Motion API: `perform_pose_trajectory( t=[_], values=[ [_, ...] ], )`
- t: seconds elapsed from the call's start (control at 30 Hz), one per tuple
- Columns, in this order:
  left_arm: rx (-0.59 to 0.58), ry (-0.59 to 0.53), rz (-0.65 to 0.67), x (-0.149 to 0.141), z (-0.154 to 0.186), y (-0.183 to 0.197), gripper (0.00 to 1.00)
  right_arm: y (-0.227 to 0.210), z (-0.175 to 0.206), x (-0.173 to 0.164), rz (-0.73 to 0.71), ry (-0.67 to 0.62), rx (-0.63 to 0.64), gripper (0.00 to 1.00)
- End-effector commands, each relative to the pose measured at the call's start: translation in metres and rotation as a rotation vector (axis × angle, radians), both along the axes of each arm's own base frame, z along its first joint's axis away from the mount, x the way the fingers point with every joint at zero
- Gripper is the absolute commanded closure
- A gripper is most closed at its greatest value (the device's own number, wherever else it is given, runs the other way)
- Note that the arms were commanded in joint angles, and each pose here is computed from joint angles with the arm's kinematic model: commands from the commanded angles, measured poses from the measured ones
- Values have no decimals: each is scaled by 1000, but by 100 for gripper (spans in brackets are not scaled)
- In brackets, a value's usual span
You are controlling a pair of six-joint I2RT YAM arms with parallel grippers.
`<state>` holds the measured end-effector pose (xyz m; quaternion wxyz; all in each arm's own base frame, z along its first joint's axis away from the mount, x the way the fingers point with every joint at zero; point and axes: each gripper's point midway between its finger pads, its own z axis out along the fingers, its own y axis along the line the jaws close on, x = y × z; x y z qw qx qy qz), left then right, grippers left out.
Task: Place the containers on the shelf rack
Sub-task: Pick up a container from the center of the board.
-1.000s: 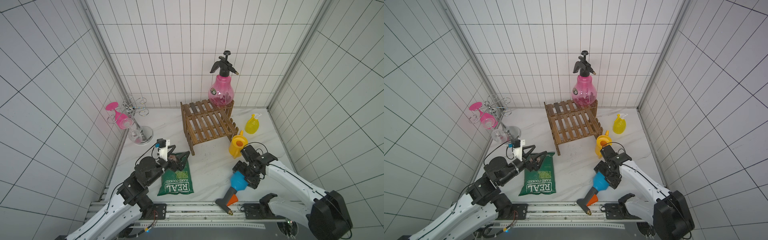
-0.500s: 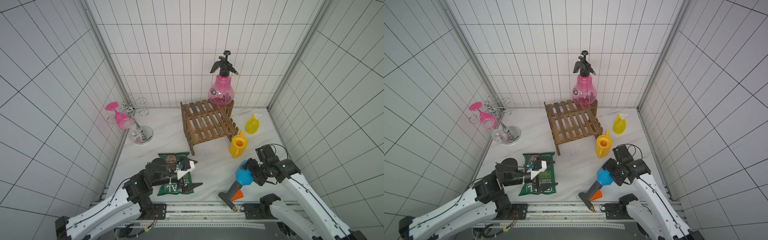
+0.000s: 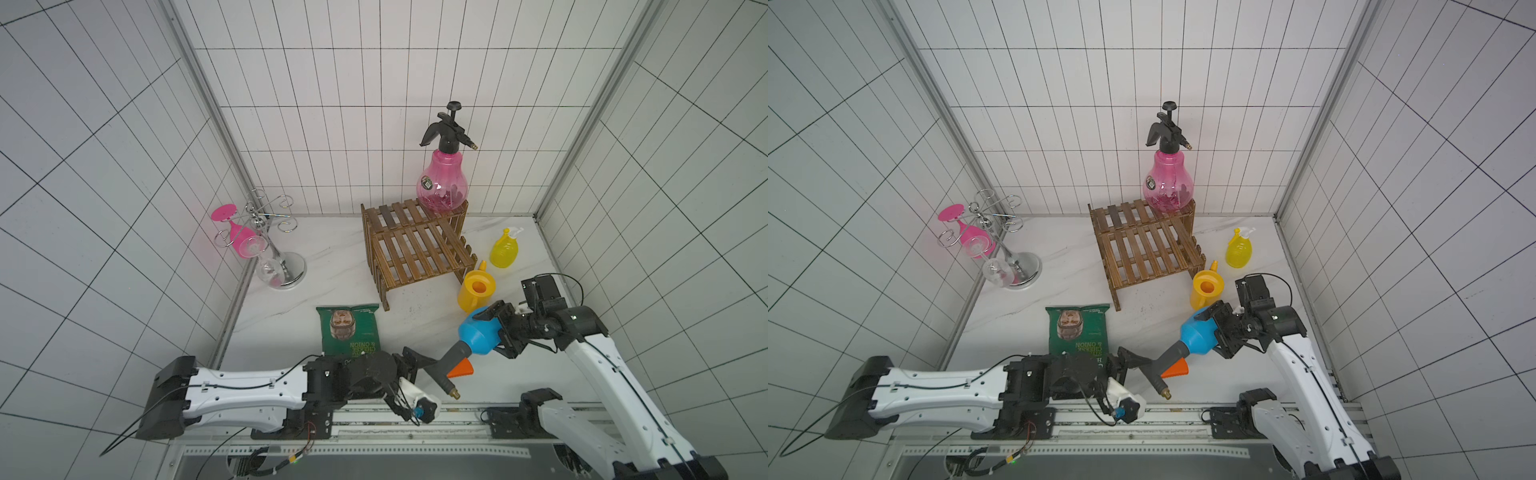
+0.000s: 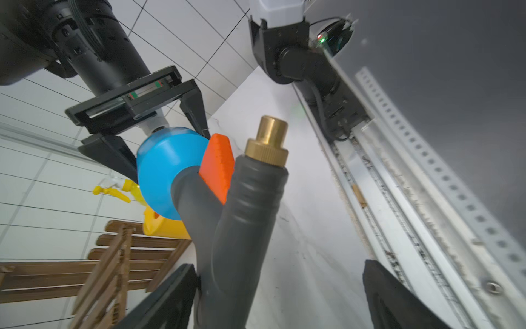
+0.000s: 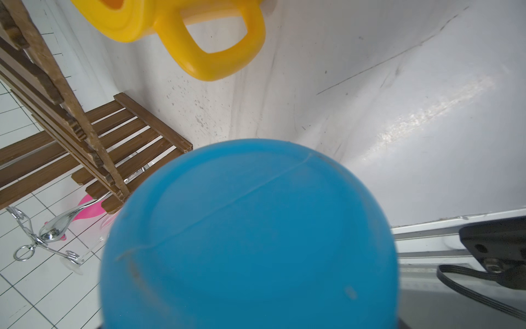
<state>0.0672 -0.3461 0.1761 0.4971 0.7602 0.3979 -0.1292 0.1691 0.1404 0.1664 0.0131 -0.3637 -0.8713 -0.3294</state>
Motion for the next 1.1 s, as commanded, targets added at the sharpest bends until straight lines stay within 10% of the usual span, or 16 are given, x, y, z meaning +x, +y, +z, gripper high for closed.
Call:
perform_pose_trajectory(
  t=[0.0, 0.3, 0.5, 0.63, 1.07],
  values=[
    [-69, -161, 104, 27, 23, -19, 14, 16, 11, -1, -20, 51, 132, 37],
    [-95, -206, 117, 30, 40, -20, 63, 20, 5, -1, -51, 95, 172, 33],
    [-97, -160, 128, 26, 52, -5, 85, 25, 12, 7, -50, 64, 213, 2],
    [-112, -102, 202, 33, 67, 13, 98, 21, 29, 15, -10, -47, 214, 1],
    [-28, 301, 373, 60, 93, 105, 100, 11, 117, 49, 199, -693, 166, 1]
  ],
)
